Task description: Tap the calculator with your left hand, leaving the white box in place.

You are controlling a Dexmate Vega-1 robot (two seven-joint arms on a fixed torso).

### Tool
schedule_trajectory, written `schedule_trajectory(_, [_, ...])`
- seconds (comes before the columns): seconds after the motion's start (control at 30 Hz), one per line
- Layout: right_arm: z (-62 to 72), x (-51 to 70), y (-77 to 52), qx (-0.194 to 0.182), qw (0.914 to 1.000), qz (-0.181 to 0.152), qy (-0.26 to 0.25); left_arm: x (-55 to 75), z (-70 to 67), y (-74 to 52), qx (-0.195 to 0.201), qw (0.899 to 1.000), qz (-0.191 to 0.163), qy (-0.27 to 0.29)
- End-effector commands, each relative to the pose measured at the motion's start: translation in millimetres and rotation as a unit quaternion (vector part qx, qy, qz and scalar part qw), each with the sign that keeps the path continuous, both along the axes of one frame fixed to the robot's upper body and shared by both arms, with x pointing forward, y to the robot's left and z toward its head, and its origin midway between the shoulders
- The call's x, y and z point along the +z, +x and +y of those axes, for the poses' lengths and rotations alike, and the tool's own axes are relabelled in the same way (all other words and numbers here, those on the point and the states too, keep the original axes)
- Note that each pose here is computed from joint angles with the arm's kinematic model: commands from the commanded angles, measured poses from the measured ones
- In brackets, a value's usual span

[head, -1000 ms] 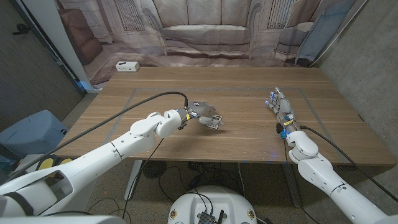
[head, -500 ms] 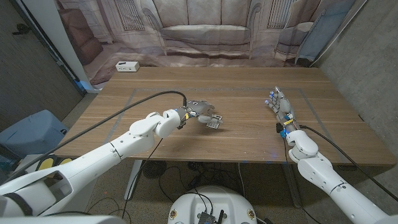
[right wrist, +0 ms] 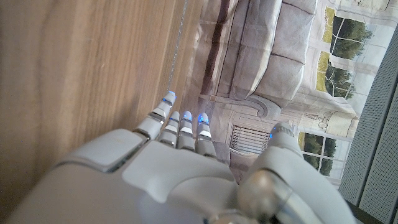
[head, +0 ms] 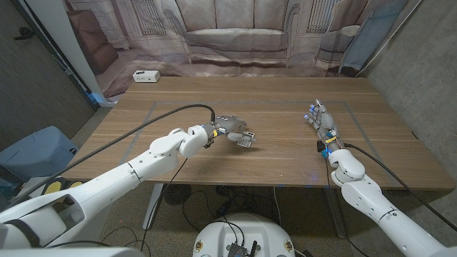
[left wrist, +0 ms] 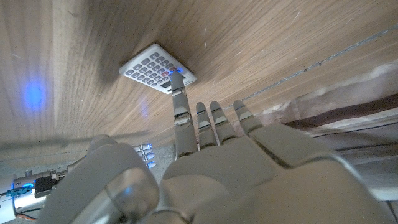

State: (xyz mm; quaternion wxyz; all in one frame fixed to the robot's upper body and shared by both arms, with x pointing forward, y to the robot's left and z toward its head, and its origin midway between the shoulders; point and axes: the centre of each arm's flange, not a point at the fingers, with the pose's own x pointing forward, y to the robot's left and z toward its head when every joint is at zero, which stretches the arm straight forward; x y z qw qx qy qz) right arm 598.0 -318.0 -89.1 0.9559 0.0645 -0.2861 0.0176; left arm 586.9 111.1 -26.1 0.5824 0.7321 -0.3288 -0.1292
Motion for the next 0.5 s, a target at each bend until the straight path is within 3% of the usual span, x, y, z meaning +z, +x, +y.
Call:
schedule_trajectory(0.03, [-1.5,-0.4,1.8,0.001,1.0,0.0,0.003,-0.3,-3.0,0.2,0.002,1.0,0.002,0.005])
schedule_trajectory(0.5, [-1.8,-0.3,3.2,0.002,1.0,0.0,0.003,-4.6,-1.7,2.9,0.013,1.0,0.009,0.005])
